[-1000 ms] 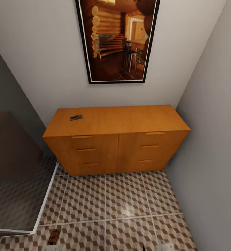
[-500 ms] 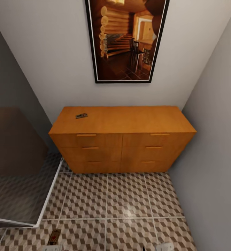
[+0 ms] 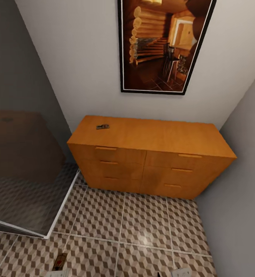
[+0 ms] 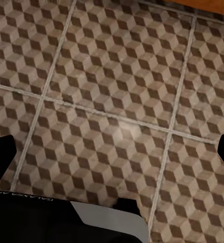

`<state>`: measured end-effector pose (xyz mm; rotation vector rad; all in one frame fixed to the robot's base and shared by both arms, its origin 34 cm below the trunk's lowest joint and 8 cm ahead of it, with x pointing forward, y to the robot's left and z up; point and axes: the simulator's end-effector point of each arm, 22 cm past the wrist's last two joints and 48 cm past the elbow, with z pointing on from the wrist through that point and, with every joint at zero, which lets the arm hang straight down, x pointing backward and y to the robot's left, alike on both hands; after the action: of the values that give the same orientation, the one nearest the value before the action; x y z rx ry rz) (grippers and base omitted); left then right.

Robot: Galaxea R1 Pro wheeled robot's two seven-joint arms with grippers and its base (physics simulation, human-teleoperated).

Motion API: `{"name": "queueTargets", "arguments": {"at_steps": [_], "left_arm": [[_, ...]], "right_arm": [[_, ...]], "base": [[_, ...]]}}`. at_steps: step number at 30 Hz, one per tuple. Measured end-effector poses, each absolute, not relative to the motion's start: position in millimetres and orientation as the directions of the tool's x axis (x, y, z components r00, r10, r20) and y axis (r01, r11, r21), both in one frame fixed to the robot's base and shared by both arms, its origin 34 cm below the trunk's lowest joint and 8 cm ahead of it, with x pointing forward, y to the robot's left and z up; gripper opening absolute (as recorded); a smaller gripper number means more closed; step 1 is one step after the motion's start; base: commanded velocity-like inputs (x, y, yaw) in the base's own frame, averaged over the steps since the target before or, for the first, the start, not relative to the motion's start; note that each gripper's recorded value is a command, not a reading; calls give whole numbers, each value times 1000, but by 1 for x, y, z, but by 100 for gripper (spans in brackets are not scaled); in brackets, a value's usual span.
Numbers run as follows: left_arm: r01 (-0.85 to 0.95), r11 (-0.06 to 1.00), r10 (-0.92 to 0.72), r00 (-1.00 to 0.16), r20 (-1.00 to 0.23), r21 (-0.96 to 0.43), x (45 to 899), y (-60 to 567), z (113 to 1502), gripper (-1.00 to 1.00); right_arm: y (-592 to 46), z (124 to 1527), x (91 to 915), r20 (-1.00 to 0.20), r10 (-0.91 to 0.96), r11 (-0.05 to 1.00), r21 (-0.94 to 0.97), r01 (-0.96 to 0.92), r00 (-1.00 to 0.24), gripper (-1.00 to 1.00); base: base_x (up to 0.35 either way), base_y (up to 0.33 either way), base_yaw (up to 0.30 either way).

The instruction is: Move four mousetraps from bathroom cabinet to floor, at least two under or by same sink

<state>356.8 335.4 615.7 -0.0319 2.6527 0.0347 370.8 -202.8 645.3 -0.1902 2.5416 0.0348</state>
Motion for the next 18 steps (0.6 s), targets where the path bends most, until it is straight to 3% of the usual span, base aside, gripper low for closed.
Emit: {"name": "queueTargets", "arguments": {"at_steps": [18], "left_arm": [[-28,999,-16,-883,-469,19,357,336,616,-100]], "right_arm": [[-203,645,371,-559,-128,989,-17,-144,-819,100]], "base": [[175,-186,252]]}}
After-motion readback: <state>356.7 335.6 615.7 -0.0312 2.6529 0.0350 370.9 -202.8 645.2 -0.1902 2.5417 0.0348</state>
